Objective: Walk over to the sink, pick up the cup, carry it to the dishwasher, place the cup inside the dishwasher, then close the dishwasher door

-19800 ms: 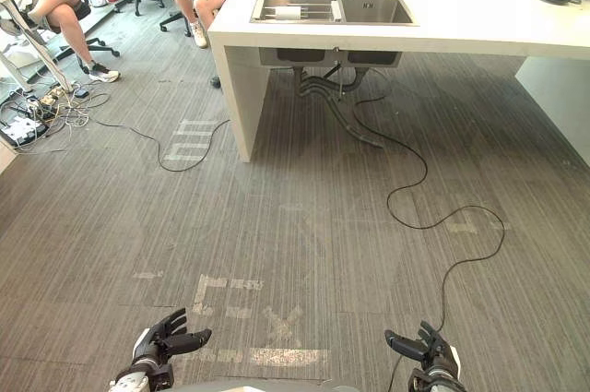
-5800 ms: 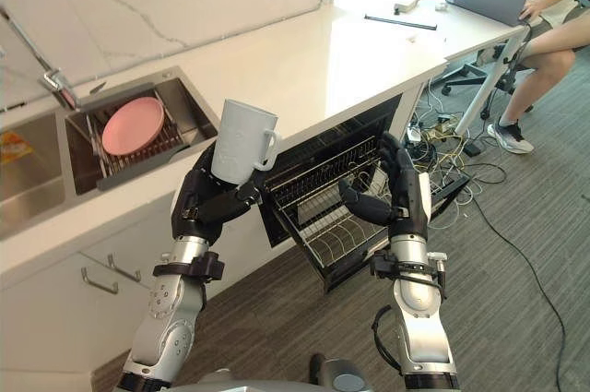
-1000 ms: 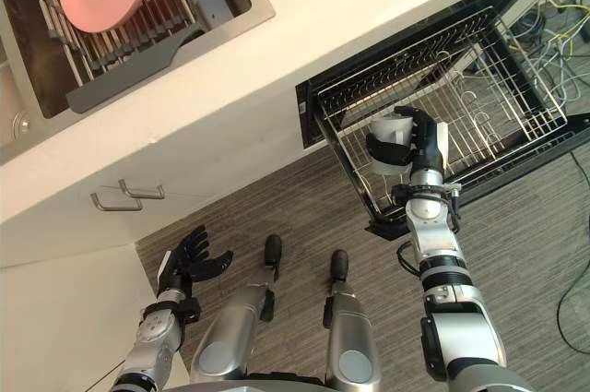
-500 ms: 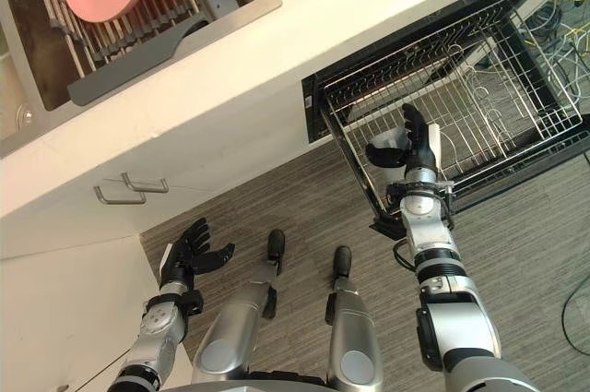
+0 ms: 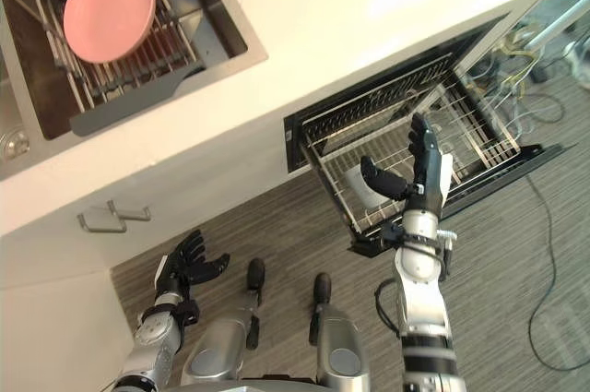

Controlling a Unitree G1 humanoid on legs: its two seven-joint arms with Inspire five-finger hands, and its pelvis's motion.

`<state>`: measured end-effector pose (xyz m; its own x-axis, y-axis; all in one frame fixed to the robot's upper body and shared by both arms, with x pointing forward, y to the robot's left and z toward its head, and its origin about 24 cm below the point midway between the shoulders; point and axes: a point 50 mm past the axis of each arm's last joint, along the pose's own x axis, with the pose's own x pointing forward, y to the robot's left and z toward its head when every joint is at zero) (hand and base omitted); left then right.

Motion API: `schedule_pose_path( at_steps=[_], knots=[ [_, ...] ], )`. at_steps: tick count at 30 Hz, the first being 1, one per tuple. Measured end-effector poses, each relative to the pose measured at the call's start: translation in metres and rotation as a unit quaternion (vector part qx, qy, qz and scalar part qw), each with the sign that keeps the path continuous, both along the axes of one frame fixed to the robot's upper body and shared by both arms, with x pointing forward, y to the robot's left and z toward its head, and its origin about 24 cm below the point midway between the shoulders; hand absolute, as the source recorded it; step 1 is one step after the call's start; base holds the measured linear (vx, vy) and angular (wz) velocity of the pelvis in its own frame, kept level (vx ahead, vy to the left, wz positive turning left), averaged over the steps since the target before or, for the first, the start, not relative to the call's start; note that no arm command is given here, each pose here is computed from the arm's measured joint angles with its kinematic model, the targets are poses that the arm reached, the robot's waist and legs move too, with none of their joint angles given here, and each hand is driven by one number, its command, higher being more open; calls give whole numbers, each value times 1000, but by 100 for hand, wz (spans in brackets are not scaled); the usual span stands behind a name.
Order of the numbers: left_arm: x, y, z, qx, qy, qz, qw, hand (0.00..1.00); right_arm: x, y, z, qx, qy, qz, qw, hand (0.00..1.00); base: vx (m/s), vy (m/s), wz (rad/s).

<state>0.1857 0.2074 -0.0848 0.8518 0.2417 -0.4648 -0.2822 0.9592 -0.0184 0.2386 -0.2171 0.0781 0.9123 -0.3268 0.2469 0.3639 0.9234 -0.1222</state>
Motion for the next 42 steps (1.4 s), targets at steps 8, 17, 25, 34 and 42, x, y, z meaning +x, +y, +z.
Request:
schedule_pose_path(
  at_steps=[8, 17, 25, 34, 42],
  knots=[
    [-13, -10, -15, -11, 38, -13, 999, 90, -22, 13, 20, -9, -57, 34, 998, 90, 23, -15, 37],
    [-42, -9, -34, -1, 100, -11, 995, 90, -17, 22, 38, -83, -89, 54, 991, 90, 32, 107, 44],
    [-55, -4, -39, 23, 128, -36, 991, 90, -8, 21, 29, -133, -58, 74, 987, 90, 243, 102, 50],
    [-64, -17, -48, 12, 152, -54, 987, 90, -7, 17, 27, -182, -35, 112, 976, 90, 337, -111, 41],
    [-60, -17, -46, 1, 165, -125, 978, 90, -1, 28, 20, -188, -16, 153, 970, 90, 160, 103, 19]
  ],
)
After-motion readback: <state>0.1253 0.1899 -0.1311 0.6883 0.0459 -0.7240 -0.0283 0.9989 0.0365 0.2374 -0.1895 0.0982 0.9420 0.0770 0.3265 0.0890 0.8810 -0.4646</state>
